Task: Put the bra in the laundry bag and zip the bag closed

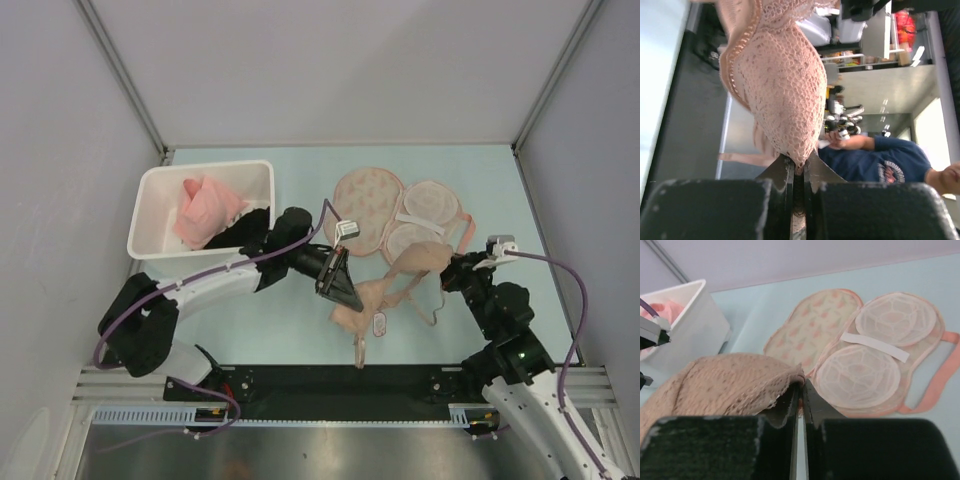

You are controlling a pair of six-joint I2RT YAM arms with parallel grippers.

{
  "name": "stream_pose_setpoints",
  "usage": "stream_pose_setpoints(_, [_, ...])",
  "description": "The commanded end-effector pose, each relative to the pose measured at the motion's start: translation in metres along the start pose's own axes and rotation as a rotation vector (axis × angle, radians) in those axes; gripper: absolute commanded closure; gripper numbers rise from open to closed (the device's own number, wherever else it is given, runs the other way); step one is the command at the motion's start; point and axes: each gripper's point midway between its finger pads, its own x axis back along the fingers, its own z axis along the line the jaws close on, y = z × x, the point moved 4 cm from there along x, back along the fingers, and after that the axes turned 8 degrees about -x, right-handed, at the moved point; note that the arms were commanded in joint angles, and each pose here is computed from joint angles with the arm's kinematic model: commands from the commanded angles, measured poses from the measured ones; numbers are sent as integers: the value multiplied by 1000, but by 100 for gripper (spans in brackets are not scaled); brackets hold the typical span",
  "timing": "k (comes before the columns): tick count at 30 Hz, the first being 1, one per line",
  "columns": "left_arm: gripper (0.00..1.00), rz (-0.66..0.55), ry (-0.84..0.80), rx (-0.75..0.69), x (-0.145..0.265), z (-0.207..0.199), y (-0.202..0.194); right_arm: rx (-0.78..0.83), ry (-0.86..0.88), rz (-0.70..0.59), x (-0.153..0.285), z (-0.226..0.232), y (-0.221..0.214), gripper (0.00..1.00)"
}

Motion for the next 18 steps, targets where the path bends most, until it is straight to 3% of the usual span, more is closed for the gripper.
stream_pose_setpoints(1, [100, 5, 149, -131, 1, 11, 27, -99, 24, -216, -25, -8, -3, 86])
stream_pose_setpoints(2, [100, 32, 214, -55, 4, 21, 20, -117, 13, -260, -30, -11, -1, 81])
stream_pose_setpoints(6, [100, -8, 460, -80, 15, 57, 23, -176, -75, -158, -44, -36, -44, 78])
stream_pose_setpoints(9, [100, 13, 699, -109, 33, 88, 18, -182, -58, -186, -38, -40, -51, 74])
stream_pose_setpoints(11, [100, 50, 782, -128, 42, 108, 7, -165, -64, -180, -32, -40, -49, 58])
stream_pose_setpoints(13, [100, 80, 864, -144, 50, 127, -1, -145, -104, -187, -25, -41, -35, 32])
stream_pose_setpoints(18, [100, 131, 1005, -176, 66, 153, -9, -81, -149, -113, -3, -44, -33, 21])
